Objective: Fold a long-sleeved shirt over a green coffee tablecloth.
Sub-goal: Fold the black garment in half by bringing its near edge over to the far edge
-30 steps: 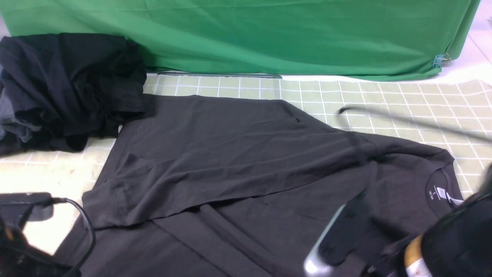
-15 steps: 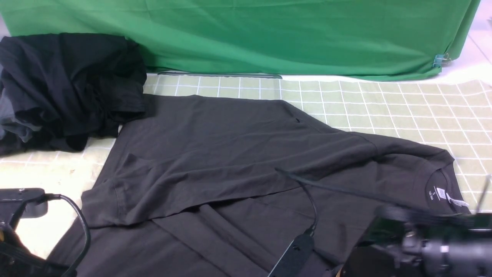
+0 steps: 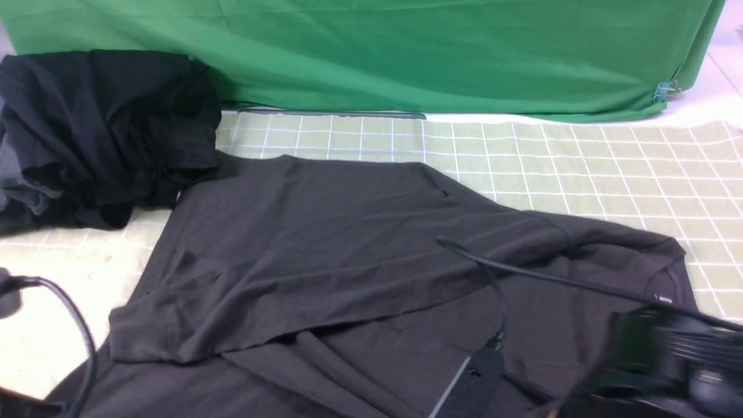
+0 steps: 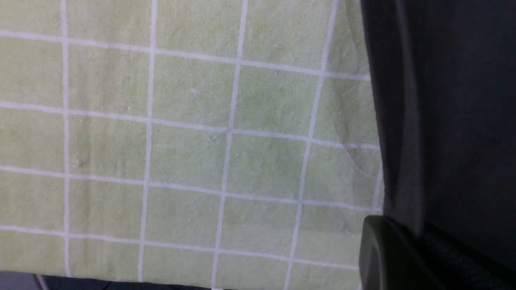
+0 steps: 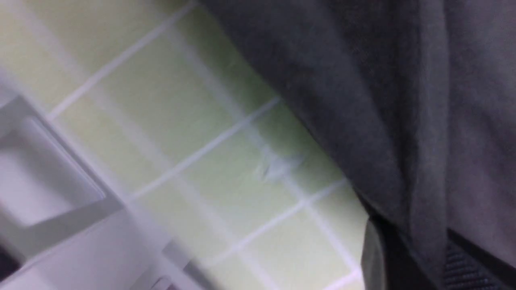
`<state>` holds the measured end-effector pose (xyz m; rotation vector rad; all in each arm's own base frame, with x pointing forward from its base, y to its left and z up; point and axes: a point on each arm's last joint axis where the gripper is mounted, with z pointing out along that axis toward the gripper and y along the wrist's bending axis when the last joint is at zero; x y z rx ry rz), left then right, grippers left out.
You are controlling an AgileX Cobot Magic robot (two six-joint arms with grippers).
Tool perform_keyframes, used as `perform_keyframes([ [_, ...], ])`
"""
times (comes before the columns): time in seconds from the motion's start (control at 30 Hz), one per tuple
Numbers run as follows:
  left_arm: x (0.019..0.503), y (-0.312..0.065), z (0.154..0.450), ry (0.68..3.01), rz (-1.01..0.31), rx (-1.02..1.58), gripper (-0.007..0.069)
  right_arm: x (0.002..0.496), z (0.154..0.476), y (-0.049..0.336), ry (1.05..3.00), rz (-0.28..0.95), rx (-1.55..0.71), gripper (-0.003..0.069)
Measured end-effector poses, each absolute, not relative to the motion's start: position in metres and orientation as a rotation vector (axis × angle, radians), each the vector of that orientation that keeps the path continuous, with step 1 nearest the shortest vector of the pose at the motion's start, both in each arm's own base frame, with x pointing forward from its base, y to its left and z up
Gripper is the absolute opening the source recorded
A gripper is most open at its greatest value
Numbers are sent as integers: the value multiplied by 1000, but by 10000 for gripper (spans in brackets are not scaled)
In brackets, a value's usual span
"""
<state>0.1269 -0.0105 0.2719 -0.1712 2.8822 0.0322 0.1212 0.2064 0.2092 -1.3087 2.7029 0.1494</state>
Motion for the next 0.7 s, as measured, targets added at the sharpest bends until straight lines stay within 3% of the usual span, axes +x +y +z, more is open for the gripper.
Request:
perform_keyframes([
  [0.17,131,-10,298,2787,24,-168,13,117,231,195,2673,182,-1256,38],
  [0.37,187,-15,334,2689,31,-172,13,167,267,182,2593,199,-1092,38],
  [0.53,266,-24,330,2696,60,-152,13,236,296,168,2493,144,-976,37],
  [0.7,328,-28,316,2719,109,-144,13,288,297,167,2473,100,-922,36],
])
